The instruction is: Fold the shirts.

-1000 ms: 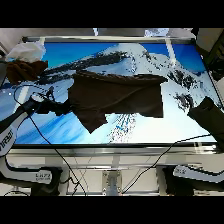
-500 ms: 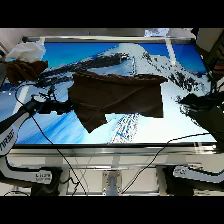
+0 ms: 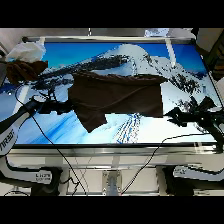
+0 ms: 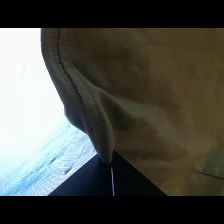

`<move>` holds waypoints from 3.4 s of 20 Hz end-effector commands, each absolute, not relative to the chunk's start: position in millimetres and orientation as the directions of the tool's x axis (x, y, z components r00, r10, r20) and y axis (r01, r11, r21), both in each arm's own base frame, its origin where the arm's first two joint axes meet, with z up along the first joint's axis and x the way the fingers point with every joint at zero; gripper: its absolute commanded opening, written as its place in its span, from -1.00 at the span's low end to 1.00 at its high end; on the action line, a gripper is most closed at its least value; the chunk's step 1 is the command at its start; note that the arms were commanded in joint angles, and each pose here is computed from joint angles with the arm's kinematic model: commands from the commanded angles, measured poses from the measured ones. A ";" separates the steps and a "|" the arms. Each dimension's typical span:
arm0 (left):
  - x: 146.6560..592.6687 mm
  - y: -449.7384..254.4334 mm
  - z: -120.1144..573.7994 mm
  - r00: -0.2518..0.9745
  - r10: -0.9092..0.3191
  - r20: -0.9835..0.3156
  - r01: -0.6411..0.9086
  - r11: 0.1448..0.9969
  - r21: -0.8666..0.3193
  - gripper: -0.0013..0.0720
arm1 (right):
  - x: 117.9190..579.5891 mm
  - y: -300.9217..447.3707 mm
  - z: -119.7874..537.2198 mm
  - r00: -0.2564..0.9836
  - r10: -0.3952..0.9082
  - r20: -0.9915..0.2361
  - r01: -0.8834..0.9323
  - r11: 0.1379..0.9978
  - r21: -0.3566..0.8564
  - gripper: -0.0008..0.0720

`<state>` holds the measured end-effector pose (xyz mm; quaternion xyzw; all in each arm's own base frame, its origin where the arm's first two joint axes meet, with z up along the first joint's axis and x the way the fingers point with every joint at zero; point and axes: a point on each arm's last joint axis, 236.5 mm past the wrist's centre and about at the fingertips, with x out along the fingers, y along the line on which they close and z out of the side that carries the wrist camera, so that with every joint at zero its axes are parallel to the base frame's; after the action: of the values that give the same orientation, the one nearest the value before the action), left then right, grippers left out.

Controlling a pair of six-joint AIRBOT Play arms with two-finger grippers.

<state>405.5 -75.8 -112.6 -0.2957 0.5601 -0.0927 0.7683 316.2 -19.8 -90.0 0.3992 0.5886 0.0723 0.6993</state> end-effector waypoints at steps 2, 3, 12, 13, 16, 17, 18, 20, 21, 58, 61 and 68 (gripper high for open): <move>405.5 -76.4 -112.6 0.356 -0.475 -0.805 -0.190 0.806 -0.560 -0.93 | 331.4 -2.6 -115.7 0.314 0.575 -0.755 0.418 0.631 0.654 0.32; 405.9 -77.0 -112.0 0.357 -0.478 -0.803 -0.192 0.803 -0.564 -0.93 | 338.5 3.3 -121.1 0.322 0.571 -0.755 0.418 0.630 0.655 0.28; 413.9 -94.8 -93.6 0.380 -0.554 -0.741 -0.214 0.726 -0.653 -0.93 | 383.4 10.9 -117.4 0.454 0.522 -0.722 0.275 0.689 0.671 -0.88; 415.4 -101.1 -86.0 0.378 -0.582 -0.720 -0.207 0.705 -0.679 -0.93 | 387.1 11.0 -112.9 0.458 0.526 -0.716 0.251 0.696 0.673 -0.89; 430.7 -130.3 -25.2 0.396 -0.711 -0.582 -0.033 0.622 -0.782 -0.93 | 410.0 13.0 -75.2 0.487 0.562 -0.668 0.116 0.716 0.688 -0.89; 438.6 -137.5 5.1 0.414 -0.743 -0.526 0.026 0.588 -0.809 -0.94 | 420.7 11.0 -55.1 0.512 0.563 -0.649 0.068 0.727 0.684 -0.89; 447.7 -141.9 40.7 0.439 -0.764 -0.474 0.100 0.565 -0.819 -0.93 | 433.3 5.9 -29.7 0.551 0.547 -0.630 0.018 0.747 0.664 -0.89; 462.1 -143.1 112.8 0.499 -0.770 -0.397 0.248 0.565 -0.787 -0.93 | 456.9 -9.5 34.1 0.653 0.492 -0.577 -0.077 0.800 0.595 -0.89; 467.3 -140.4 151.8 0.539 -0.764 -0.356 0.318 0.575 -0.754 -0.94 | 464.1 -18.5 65.4 0.699 0.463 -0.545 -0.109 0.822 0.559 -0.89; 483.4 -50.0 227.6 0.797 -0.382 -0.468 0.145 0.873 -0.465 -0.94 | 447.5 -126.2 260.6 0.855 0.071 -0.514 0.014 0.987 0.159 -0.90; 533.9 -34.7 153.6 0.775 -0.343 -0.531 0.077 0.885 -0.459 -0.94 | 499.5 -114.5 168.9 0.790 0.093 -0.606 0.012 0.986 0.168 -0.90; 622.9 6.9 87.9 0.902 -0.152 -0.404 -0.070 0.873 -0.483 -0.94 | 608.7 -95.5 65.0 0.863 -0.004 -0.504 0.105 0.979 0.173 -0.90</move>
<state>588.5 -20.8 101.7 -0.2356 0.2834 -0.0773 0.9264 569.9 -96.4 92.6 0.0911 0.3072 0.0079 0.9473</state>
